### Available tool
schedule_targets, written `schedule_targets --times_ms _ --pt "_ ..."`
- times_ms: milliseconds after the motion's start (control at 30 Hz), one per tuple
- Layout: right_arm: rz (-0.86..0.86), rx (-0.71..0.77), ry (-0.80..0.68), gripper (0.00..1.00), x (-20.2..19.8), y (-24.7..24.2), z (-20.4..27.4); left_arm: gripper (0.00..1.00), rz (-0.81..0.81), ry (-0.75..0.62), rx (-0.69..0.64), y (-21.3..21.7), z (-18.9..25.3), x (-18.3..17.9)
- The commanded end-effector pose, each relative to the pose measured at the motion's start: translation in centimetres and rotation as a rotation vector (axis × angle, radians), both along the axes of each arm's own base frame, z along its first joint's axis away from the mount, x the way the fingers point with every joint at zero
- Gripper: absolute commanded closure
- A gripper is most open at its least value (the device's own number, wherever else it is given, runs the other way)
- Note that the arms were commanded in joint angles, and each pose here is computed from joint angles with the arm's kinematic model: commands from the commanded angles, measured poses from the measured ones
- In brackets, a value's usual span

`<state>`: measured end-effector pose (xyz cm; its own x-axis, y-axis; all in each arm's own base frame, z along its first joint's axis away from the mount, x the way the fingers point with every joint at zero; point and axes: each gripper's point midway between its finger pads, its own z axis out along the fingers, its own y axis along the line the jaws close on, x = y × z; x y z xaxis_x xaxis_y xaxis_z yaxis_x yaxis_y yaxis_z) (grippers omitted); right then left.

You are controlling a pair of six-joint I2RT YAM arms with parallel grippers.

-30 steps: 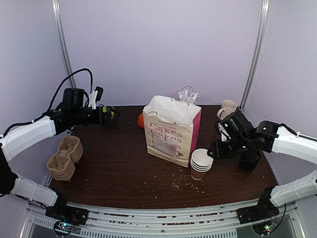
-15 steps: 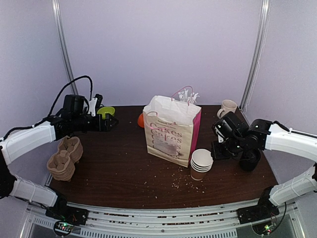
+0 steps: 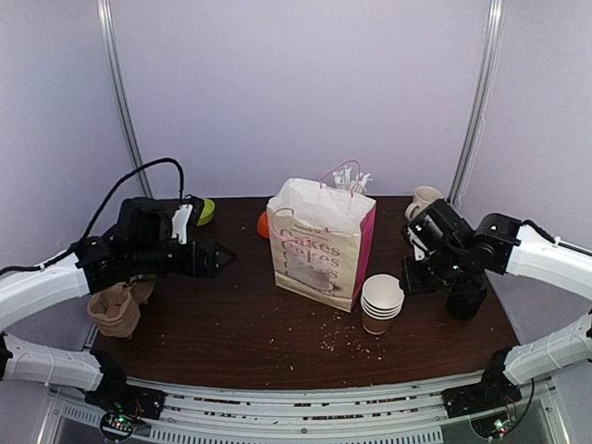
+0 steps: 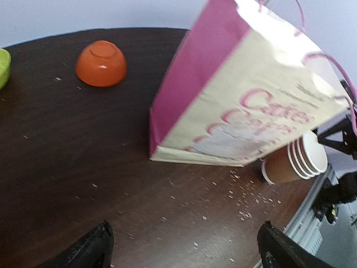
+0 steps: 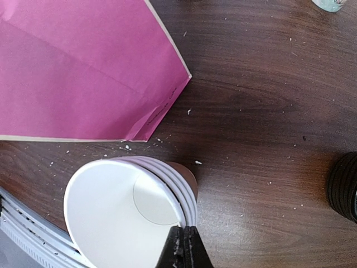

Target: Pack the takeout coffee

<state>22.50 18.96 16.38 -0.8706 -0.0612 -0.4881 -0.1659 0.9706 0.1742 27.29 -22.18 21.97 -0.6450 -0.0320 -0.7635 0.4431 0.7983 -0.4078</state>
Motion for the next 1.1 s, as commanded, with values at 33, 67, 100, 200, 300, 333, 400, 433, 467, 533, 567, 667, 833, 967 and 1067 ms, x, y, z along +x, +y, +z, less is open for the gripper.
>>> schedule_targets --times_ms 33,67,100,200,300,333,400,433,467,533,567,667,833,967,1067 --pt "0.064 0.072 0.041 1.00 -2.1 0.8 2.1 0.07 -0.028 0.108 -0.066 -3.8 -2.0 -5.0" --pt "0.077 0.090 0.054 1.00 -2.6 1.0 2.0 0.07 -0.040 0.114 -0.076 -4.4 -2.1 -5.6" --pt "0.092 0.113 0.066 1.00 -2.9 1.5 2.0 0.07 -0.056 0.117 -0.082 -5.1 -2.2 -6.3" --pt "0.133 0.196 0.099 1.00 -4.1 3.2 1.8 0.08 -0.105 0.131 -0.082 -7.2 -2.8 -8.0" --pt "0.163 0.237 0.110 1.00 -4.9 4.6 1.2 0.08 -0.157 0.156 -0.068 -9.1 -4.1 -9.3" --pt "0.172 0.240 0.110 1.00 -5.1 5.0 1.0 0.08 -0.176 0.160 -0.064 -9.7 -4.3 -9.7" --pt "0.180 0.235 0.103 1.00 -5.3 5.5 0.6 0.08 -0.224 0.164 -0.073 -11.0 -4.6 -10.5" --pt "0.184 0.232 0.095 1.00 -5.3 5.7 0.5 0.08 -0.251 0.171 -0.090 -11.6 -4.7 -10.8" --pt "0.186 0.228 0.088 1.00 -5.4 5.9 0.2 0.08 -0.277 0.179 -0.110 -12.2 -4.7 -11.1" --pt "0.191 0.220 0.074 1.00 -5.5 6.3 -0.3 0.08 -0.318 0.194 -0.143 -13.2 -4.9 -11.6" --pt "0.190 0.218 0.071 1.00 -5.5 6.5 -0.6 0.08 -0.336 0.199 -0.152 -13.7 -4.9 -11.7" --pt "0.189 0.212 0.062 1.00 -5.7 7.0 -1.3 0.08 -0.380 0.218 -0.166 -15.1 -5.2 -11.9" --pt "0.167 0.228 0.029 1.00 -5.6 7.5 -1.8 0.08 -0.441 0.251 -0.228 -16.8 -6.1 -12.6" --pt "0.138 0.233 0.013 1.00 -5.3 7.3 -2.3 0.10 -0.482 0.280 -0.247 -17.8 -7.2 -13.1" --pt "0.126 0.246 0.002 1.00 -5.2 7.4 -2.3 0.10 -0.501 0.281 -0.268 -18.2 -7.1 -13.3"
